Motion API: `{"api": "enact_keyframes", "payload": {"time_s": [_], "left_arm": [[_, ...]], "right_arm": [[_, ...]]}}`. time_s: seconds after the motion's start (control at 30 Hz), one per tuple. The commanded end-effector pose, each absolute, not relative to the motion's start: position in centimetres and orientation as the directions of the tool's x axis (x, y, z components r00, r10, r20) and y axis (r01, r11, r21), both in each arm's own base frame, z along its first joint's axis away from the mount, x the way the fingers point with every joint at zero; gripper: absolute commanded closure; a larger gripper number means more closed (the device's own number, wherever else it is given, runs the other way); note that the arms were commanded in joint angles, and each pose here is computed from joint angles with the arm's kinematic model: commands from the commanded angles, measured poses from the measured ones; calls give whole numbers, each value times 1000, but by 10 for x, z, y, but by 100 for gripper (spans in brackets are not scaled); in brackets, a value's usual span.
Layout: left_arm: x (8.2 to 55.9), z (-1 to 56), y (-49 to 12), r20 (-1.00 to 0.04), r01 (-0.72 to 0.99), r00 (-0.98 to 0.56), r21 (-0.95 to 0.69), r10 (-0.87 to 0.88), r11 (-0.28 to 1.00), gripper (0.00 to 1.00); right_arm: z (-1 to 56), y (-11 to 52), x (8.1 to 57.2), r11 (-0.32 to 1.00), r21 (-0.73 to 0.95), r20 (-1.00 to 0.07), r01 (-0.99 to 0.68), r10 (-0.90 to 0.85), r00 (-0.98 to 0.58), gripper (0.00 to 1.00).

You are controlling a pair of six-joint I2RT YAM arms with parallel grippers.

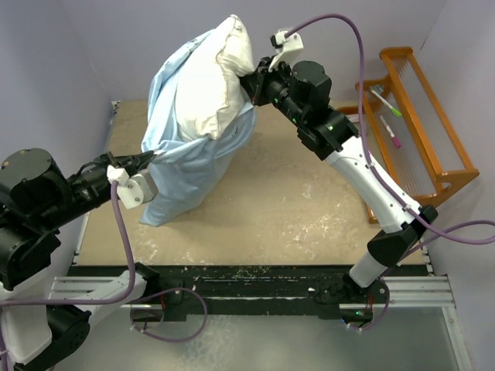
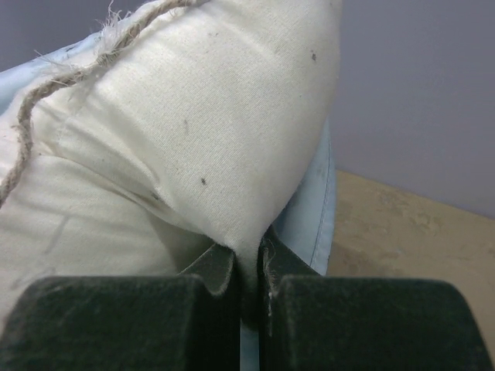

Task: Remove the pillowcase from the pillow

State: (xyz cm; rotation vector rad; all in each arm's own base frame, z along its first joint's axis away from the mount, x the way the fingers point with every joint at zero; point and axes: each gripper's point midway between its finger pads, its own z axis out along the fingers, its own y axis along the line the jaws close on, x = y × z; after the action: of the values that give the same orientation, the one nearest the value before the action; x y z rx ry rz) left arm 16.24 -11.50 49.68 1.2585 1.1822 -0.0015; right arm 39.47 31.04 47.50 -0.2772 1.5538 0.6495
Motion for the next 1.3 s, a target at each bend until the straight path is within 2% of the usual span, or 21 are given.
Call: {"api": "enact_keyframes", "payload": {"time_s": [0.0, 0.27, 0.4, 0.57, 0.6, 0.63, 0.67, 0.7, 0.73, 0.83, 0.87, 0.97, 1.03, 1.1, 1.17, 1.27], "left_arm": [[161, 480, -115, -721, 610, 410, 672, 558, 420, 100], [192, 401, -128, -735, 683, 304, 612, 606, 399, 100], [212, 353, -124, -700, 683, 247, 616, 670, 393, 100], [220, 348, -119, -689, 649, 238, 637, 684, 416, 100], [220, 359, -120, -698, 638, 248, 639, 672, 429, 91], [219, 371, -121, -709, 634, 256, 636, 657, 440, 77], [216, 386, -124, -726, 637, 267, 627, 634, 449, 57], [216, 400, -128, -745, 646, 269, 610, 611, 460, 45], [213, 424, -130, -768, 638, 283, 597, 574, 485, 38], [196, 498, -134, -830, 616, 347, 553, 437, 561, 28], [185, 526, -134, -839, 607, 385, 544, 384, 579, 19], [171, 559, -140, -861, 633, 416, 505, 292, 587, 12], [162, 573, -146, -871, 659, 432, 481, 233, 578, 10], [162, 571, -156, -886, 697, 421, 455, 197, 554, 0], [173, 564, -165, -900, 720, 396, 426, 180, 547, 1], [207, 561, -168, -916, 683, 362, 386, 171, 620, 1]], "right_arm": [[511, 299, 395, 803, 273, -952, -530, 304, -30, 100], [533, 303, 372, 708, 351, -915, -612, 399, -62, 100], [556, 296, 358, 670, 382, -890, -637, 452, -58, 100], [597, 277, 349, 661, 396, -860, -637, 511, -4, 100], [605, 275, 348, 663, 394, -855, -637, 519, 12, 100], [614, 273, 347, 664, 390, -850, -639, 526, 29, 100], [622, 270, 346, 664, 387, -845, -639, 534, 43, 100], [627, 270, 347, 666, 386, -840, -639, 540, 54, 100], [633, 267, 347, 668, 386, -834, -636, 548, 69, 100], [646, 256, 346, 686, 394, -815, -611, 568, 112, 100], [649, 250, 348, 698, 403, -807, -592, 576, 129, 100], [658, 223, 355, 752, 439, -777, -491, 593, 213, 100], [656, 223, 356, 751, 450, -770, -484, 600, 215, 100], [645, 230, 360, 752, 452, -779, -480, 595, 199, 100], [629, 245, 364, 753, 444, -798, -486, 579, 168, 100], [617, 258, 363, 745, 434, -809, -506, 570, 145, 100]]}}
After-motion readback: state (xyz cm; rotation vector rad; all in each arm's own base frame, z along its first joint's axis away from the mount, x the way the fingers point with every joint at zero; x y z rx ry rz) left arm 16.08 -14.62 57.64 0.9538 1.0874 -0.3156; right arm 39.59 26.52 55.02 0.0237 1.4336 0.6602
